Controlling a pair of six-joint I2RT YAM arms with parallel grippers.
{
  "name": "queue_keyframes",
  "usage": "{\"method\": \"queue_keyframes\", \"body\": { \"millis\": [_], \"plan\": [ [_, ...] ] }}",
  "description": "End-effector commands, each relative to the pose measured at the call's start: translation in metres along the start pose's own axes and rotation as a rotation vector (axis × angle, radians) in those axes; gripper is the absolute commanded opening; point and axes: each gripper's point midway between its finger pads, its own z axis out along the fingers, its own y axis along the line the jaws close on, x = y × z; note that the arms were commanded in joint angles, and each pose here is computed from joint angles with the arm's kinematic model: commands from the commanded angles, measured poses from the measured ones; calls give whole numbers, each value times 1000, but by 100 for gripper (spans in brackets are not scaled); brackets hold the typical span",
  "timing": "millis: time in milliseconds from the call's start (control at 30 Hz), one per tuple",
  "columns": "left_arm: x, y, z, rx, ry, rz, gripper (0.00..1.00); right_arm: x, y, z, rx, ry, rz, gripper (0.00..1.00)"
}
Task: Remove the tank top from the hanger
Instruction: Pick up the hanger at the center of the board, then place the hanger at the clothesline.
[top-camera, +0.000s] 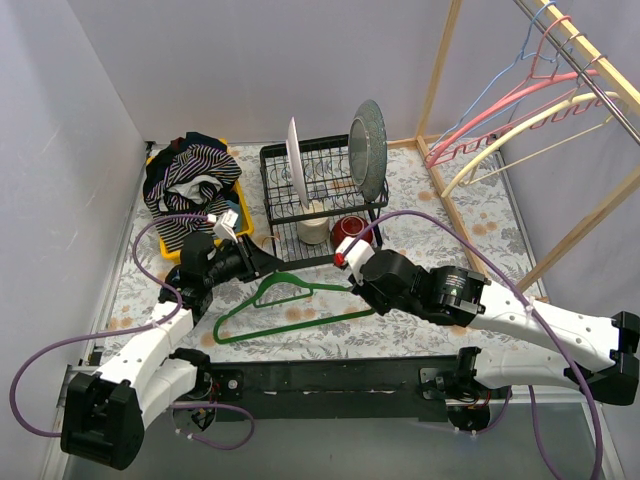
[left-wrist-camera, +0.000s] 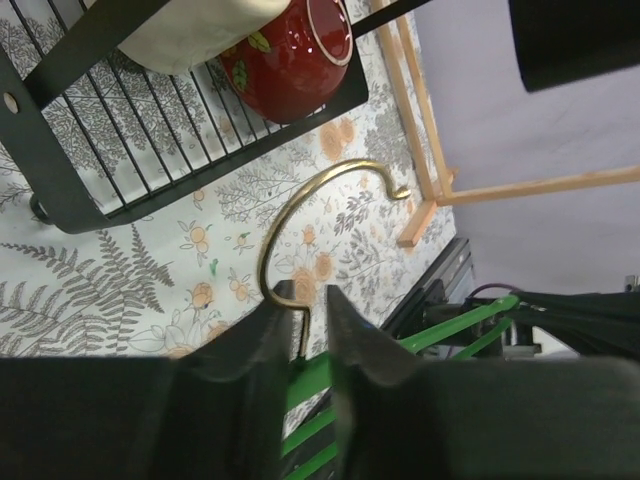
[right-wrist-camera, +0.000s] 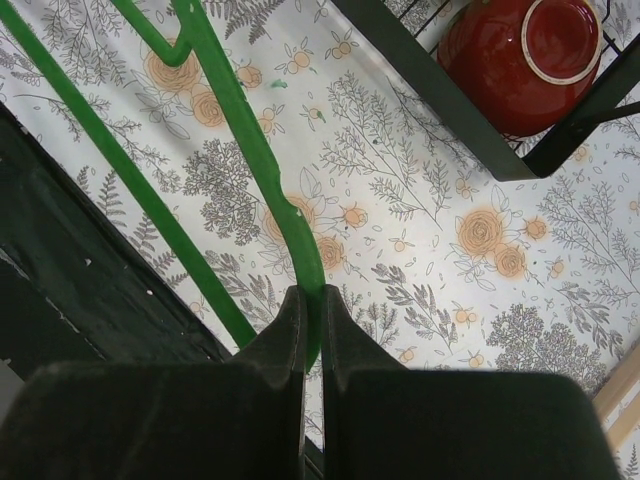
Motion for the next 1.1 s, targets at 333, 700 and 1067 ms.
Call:
{"method": "queue_keyframes", "body": {
  "millis": [333,700,1067],
  "plan": [
    [-41,-91,-55,116,-144,127,0,-61,6,-48,-96,-209,68,16],
    [-100,-188,-124,190,-373,266,0,-133,-1,-149,-218,-500,149,51],
    [-163,-239,-136,186,-501,395,0,-202,-42,-223,-129,-871,329,75]
  ]
}}
